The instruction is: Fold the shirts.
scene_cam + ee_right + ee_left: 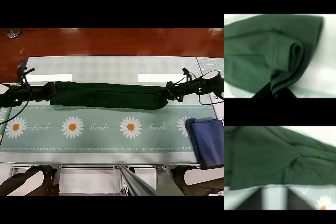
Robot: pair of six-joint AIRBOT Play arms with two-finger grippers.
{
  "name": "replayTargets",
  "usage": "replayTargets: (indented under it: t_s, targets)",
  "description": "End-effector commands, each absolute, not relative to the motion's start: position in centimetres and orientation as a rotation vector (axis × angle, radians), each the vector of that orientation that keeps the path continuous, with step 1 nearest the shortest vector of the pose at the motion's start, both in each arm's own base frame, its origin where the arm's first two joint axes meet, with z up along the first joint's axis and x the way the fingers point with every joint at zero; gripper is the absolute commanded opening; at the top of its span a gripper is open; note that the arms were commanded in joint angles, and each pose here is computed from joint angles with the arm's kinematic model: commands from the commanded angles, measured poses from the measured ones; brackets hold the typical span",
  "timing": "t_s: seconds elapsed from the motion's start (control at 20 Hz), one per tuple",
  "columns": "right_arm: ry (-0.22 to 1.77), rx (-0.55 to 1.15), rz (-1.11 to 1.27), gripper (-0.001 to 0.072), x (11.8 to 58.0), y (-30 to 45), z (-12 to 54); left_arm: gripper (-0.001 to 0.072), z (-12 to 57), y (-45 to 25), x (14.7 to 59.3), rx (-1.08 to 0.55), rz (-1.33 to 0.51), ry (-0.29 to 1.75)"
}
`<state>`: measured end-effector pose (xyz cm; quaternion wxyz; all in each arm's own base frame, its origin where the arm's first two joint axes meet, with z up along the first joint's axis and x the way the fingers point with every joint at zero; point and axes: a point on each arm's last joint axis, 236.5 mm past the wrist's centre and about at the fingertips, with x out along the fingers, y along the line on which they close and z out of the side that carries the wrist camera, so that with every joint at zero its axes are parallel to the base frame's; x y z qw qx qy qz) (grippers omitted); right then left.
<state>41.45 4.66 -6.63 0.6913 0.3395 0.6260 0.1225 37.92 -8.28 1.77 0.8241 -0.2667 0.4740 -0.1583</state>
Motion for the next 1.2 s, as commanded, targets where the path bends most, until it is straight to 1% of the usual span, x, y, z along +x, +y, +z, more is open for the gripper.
replayTargets:
  t_s: [0.0, 0.1, 0.25, 0.4, 0.5, 0.65, 0.75, 0.85, 1.0, 1.1, 1.15]
  targets:
    - [1.373, 0.591, 0.267, 0.0025, 39.6, 3.7, -2.2, 0.0027, 1.7, -12.6, 37.1, -0.509, -0.447, 1.036]
    - [1.332, 0.548, 0.27, 0.0025, 37.0, 3.6, 1.0, 0.0027, 2.5, -15.5, 36.6, -0.461, -0.518, 1.032]
    - [1.222, 0.491, 0.263, 0.0025, 32.6, 4.4, 5.1, 0.0026, 3.9, -21.1, 36.5, -0.374, -0.622, 0.976]
    - [1.157, 0.482, 0.225, 0.0025, 28.1, 5.0, 7.9, 0.0026, 5.0, -26.4, 37.7, -0.32, -0.679, 0.9]
    - [1.129, 0.47, 0.234, 0.0025, 25.4, 5.8, 9.9, 0.0025, 4.6, -30.6, 37.4, -0.281, -0.757, 0.929]
    - [1.064, 0.479, 0.221, 0.0025, 23.1, 6.5, 12.3, 0.0025, 1.0, -36.6, 35.7, -0.206, -0.83, 1.064]
    - [1.053, 0.496, 0.21, 0.0025, 22.2, 6.7, 12.9, 0.0026, -1.7, -40.2, 33.9, -0.19, -0.877, 1.158]
    - [1.053, 0.494, 0.216, 0.0026, 21.9, 6.9, 13.0, 0.0026, -4.0, -43.6, 31.7, -0.215, -0.898, 1.241]
    - [1.019, 0.497, 0.208, 0.0026, 22.6, 6.6, 13.4, 0.0026, -6.4, -48.8, 25.6, -0.198, -1.015, 1.367]
    - [0.995, 0.499, 0.201, 0.0026, 23.1, 6.5, 13.6, 0.0027, -7.8, -51.1, 20.9, -0.146, -1.092, 1.448]
    - [0.995, 0.501, 0.2, 0.0026, 23.3, 6.4, 13.6, 0.0027, -8.2, -51.9, 19.4, -0.107, -1.132, 1.446]
